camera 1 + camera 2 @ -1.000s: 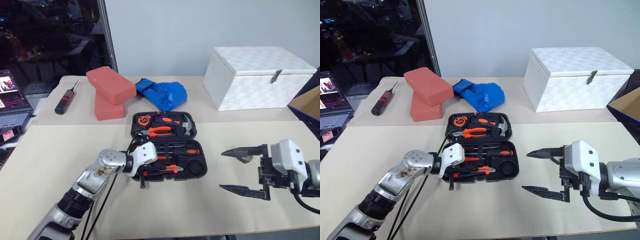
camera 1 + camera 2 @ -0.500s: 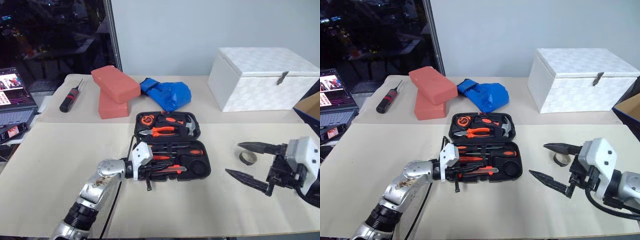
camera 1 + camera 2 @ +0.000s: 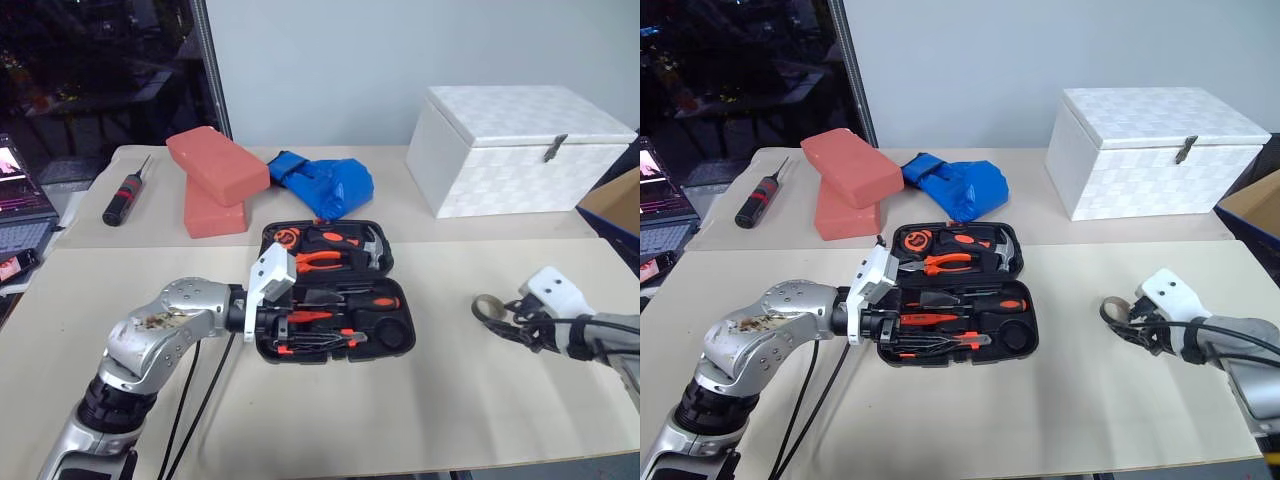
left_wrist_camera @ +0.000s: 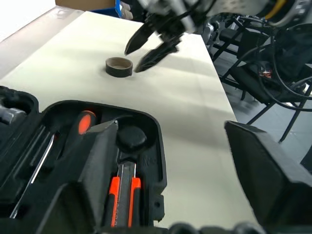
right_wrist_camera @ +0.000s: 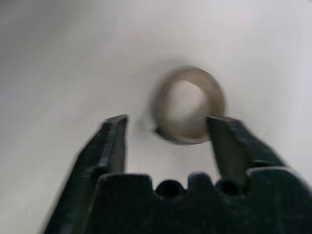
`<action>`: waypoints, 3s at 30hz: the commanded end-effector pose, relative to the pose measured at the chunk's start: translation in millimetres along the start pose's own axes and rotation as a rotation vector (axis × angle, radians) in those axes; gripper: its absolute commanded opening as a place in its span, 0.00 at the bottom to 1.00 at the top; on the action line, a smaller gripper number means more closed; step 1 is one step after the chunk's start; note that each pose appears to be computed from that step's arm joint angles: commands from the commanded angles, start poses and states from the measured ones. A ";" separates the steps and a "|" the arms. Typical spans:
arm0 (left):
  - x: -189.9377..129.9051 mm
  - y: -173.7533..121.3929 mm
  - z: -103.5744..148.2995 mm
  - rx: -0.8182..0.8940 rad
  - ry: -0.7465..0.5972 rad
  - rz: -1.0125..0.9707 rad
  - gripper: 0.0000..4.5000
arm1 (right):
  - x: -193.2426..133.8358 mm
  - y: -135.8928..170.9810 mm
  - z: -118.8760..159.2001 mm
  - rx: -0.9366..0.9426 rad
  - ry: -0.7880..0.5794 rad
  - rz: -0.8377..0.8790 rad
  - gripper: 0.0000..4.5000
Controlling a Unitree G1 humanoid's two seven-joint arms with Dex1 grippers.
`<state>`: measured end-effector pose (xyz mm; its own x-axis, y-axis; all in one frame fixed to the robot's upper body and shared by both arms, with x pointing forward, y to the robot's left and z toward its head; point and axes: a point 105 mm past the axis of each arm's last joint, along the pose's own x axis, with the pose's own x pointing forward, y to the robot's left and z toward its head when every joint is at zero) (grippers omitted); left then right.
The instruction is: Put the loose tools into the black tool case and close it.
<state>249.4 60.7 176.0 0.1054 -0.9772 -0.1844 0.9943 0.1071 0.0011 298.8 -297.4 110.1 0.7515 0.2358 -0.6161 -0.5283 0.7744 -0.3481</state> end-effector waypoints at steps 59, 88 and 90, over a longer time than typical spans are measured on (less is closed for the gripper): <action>-70.6 50.1 -12.2 -0.169 -0.176 0.626 0.84 | -24.8 111.1 167.7 -0.223 -0.504 0.584 0.64; -66.4 177.5 -25.2 -0.711 -0.113 0.855 0.00 | 97.4 31.9 189.2 0.406 -0.232 0.208 0.00; -65.0 176.5 -21.4 -0.719 -0.131 0.837 0.00 | 93.8 32.7 201.8 0.402 -0.296 0.243 0.00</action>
<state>415.1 160.8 140.8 0.7864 -0.4949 -0.3696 0.2951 0.8267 -0.4791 427.1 -149.9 150.1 0.7286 0.4437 -0.5218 -0.4675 0.8789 0.0947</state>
